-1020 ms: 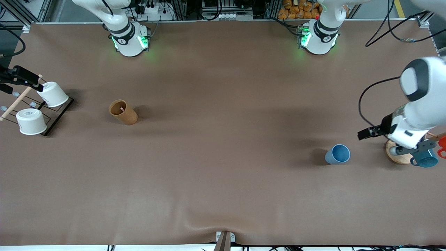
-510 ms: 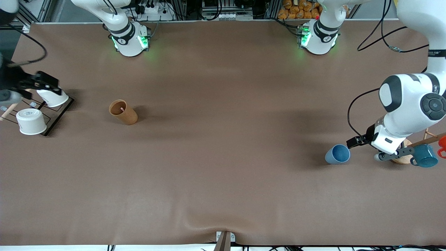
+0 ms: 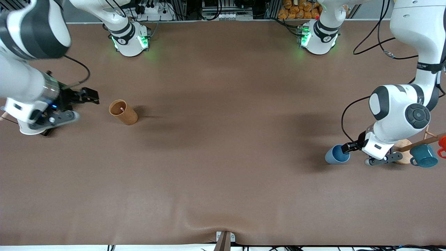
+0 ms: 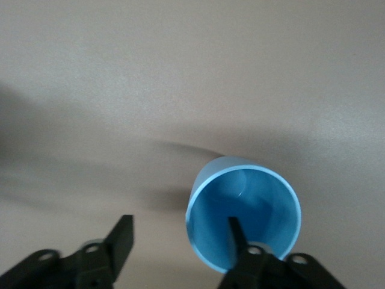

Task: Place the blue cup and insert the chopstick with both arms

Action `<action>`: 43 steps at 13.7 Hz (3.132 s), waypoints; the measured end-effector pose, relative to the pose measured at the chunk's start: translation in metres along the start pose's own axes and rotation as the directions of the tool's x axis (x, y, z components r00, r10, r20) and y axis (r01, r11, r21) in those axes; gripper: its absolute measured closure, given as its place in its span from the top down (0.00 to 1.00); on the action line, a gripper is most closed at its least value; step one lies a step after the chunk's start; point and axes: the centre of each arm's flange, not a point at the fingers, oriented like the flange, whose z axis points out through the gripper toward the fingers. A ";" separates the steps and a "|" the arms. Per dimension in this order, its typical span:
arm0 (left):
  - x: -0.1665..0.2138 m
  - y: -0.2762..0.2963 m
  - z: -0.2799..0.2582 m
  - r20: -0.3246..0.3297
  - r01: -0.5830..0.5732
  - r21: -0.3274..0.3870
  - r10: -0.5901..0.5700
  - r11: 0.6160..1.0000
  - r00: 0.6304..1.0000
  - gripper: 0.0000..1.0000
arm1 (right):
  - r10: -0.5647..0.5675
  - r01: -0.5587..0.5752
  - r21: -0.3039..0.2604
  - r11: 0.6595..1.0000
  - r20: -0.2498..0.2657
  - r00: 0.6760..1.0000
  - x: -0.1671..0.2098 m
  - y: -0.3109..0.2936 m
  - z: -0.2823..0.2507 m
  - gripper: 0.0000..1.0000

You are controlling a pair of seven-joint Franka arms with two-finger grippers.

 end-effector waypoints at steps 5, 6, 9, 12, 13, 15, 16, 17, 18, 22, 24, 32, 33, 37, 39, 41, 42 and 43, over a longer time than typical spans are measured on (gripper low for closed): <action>0.000 0.003 0.017 0.000 -0.005 -0.003 0.005 1.000 1.000 0.08 | -0.063 0.064 -0.011 0.998 0.079 0.995 0.021 -0.037 0.034 1.00; 0.000 0.008 0.015 -0.005 -0.012 -0.007 0.012 1.000 1.000 0.04 | -0.064 0.065 -0.010 0.998 0.090 0.994 0.025 -0.037 0.041 1.00; -0.005 0.049 0.005 -0.019 -0.072 -0.041 0.071 0.997 0.997 0.05 | -0.122 0.130 -0.051 0.990 0.128 0.984 0.036 -0.054 0.061 1.00; -0.030 0.129 -0.025 -0.030 -0.182 -0.100 0.180 0.978 0.983 0.05 | -0.188 0.210 -0.105 0.972 0.188 0.964 0.043 -0.079 0.086 1.00; -0.044 0.163 -0.037 -0.025 -0.206 -0.119 0.204 0.971 0.979 0.05 | -0.217 0.241 -0.103 0.965 0.205 0.955 0.044 -0.077 0.095 1.00; -0.076 0.223 -0.057 -0.011 -0.265 -0.135 0.266 0.955 0.964 0.05 | -0.249 0.275 -0.088 0.957 0.234 0.940 0.046 -0.069 0.115 1.00; -0.091 0.248 -0.064 -0.006 -0.294 -0.136 0.296 0.946 0.955 0.05 | -0.256 0.284 -0.083 0.955 0.246 0.935 0.046 -0.067 0.124 1.00; -0.107 0.272 -0.070 0.000 -0.307 -0.137 0.310 0.942 0.951 0.05 | -0.261 0.289 -0.079 0.954 0.254 0.931 0.045 -0.067 0.132 1.00; -0.123 0.295 -0.074 0.011 -0.301 -0.137 0.305 0.944 0.952 0.05 | -0.266 0.295 -0.075 0.953 0.263 0.927 0.044 -0.066 0.139 1.00; -0.213 0.384 -0.073 0.046 -0.252 -0.115 0.258 0.961 0.965 0.05 | -0.276 0.306 -0.063 0.950 0.289 0.917 0.040 -0.065 0.157 1.00; -0.246 0.412 -0.065 0.057 -0.216 -0.094 0.222 0.972 0.973 0.05 | -0.279 0.309 -0.066 0.949 0.281 0.918 0.041 -0.065 0.163 1.00; -0.316 0.476 -0.001 0.104 -0.130 -0.022 0.131 0.991 0.986 0.05 | -0.284 0.321 -0.094 0.942 0.282 0.916 0.042 -0.063 0.166 0.59; -0.315 0.476 0.001 0.104 -0.126 -0.019 0.128 0.992 0.986 0.05 | -0.283 0.321 -0.095 0.942 0.282 0.917 0.042 -0.063 0.166 0.52; -0.301 0.477 -0.011 0.082 -0.105 -0.033 0.108 0.994 0.991 0.41 | -0.284 0.321 -0.095 0.942 0.283 0.916 0.042 -0.063 0.166 0.51; -0.286 0.470 -0.037 0.071 -0.082 -0.016 0.083 0.997 0.994 0.61 | -0.283 0.321 -0.095 0.942 0.284 0.916 0.042 -0.063 0.166 0.51; -0.251 0.449 -0.094 0.044 -0.028 0.009 0.028 1.000 0.999 0.81 | -0.283 0.321 -0.095 0.942 0.285 0.916 0.042 -0.063 0.166 0.48; -0.229 0.432 -0.129 0.025 0.012 0.020 -0.012 1.000 1.000 0.90 | -0.282 0.320 -0.095 0.943 0.285 0.916 0.042 -0.062 0.166 0.39; -0.206 0.410 -0.165 0.001 0.056 0.024 -0.056 0.998 0.998 0.99 | -0.281 0.319 -0.095 0.943 0.285 0.916 0.041 -0.062 0.166 0.28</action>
